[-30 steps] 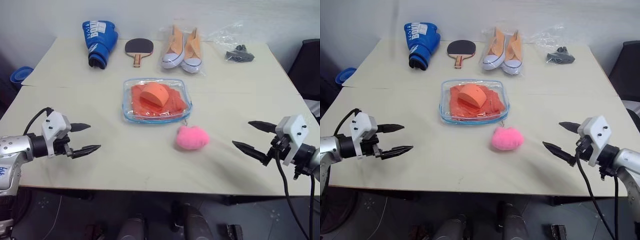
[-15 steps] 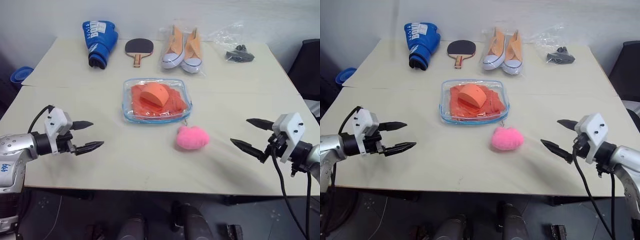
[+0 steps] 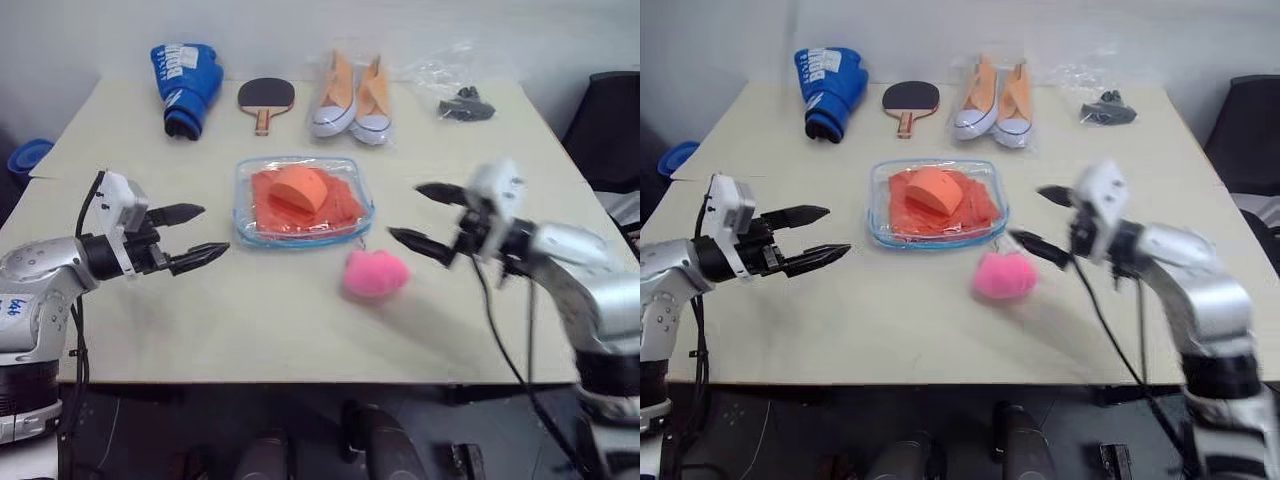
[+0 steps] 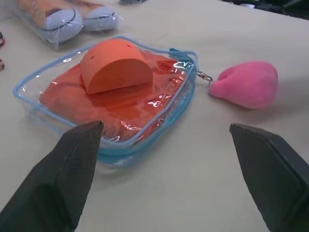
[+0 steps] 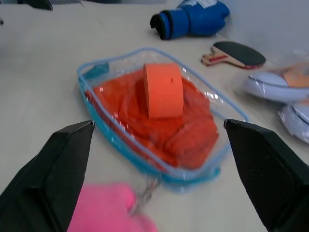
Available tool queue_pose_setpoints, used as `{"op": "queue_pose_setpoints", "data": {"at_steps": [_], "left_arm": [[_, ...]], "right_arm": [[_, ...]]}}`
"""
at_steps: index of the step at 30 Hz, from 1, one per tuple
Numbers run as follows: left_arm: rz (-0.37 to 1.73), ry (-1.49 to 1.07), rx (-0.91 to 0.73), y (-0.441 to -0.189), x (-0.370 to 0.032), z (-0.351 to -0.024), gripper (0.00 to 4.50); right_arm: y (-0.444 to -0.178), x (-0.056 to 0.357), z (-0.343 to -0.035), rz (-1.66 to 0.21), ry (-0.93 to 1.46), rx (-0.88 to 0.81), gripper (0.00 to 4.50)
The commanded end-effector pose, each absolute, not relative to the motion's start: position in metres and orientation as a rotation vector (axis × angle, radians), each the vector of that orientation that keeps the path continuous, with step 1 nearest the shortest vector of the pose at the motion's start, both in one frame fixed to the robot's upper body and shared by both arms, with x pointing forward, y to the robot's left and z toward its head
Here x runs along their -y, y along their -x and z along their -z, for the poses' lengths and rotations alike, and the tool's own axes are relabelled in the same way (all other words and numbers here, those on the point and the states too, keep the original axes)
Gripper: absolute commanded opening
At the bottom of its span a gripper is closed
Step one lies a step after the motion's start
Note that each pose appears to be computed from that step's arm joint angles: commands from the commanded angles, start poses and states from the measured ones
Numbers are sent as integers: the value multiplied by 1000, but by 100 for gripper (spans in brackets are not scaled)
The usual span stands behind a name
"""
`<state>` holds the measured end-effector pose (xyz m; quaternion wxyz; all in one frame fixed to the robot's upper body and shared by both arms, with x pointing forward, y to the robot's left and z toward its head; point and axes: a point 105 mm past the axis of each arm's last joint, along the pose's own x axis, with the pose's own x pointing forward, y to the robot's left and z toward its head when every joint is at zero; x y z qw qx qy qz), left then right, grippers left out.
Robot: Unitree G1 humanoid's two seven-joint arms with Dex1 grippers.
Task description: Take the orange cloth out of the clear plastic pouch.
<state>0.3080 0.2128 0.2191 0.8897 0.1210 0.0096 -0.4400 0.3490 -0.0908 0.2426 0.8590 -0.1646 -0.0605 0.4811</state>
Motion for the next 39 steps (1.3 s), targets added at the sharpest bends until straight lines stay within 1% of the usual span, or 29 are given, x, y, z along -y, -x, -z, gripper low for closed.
{"op": "queue_pose_setpoints", "data": {"at_steps": [1,3,6,10,14,20,24,30,31,32,36,38,39], "left_arm": [[886,-315,-12,-308,-219,-222,444],[859,-341,-19,-310,-225,-219,444],[844,-352,-14,-308,-226,-218,444],[840,-356,-9,-303,-222,-216,444],[825,-361,-12,-299,-222,-212,444],[807,-364,0,-300,-221,-214,444],[808,-371,13,-302,-219,-217,444],[809,-378,29,-307,-217,-220,444],[809,-380,31,-307,-216,-220,450],[810,-381,32,-308,-216,-220,450],[814,-380,38,-309,-214,-221,450],[820,-379,39,-310,-213,-220,450],[826,-377,40,-310,-212,-220,450]], "right_arm": [[-376,58,-237,-1042,366,90,450],[-398,37,-234,-1032,367,69,450],[-423,24,-231,-982,328,41,450],[-439,15,-229,-936,254,15,450],[-443,8,-226,-940,236,3,450],[-446,5,-222,-928,200,-19,450],[-448,1,-217,-909,171,-50,450],[-451,0,-206,-865,193,-87,450],[-451,0,-206,-865,192,-86,410],[-452,0,-206,-865,193,-85,386],[-451,0,-206,-870,199,-88,247],[-451,0,-206,-875,213,-85,204],[-450,0,-206,-884,206,-82,204]]}}
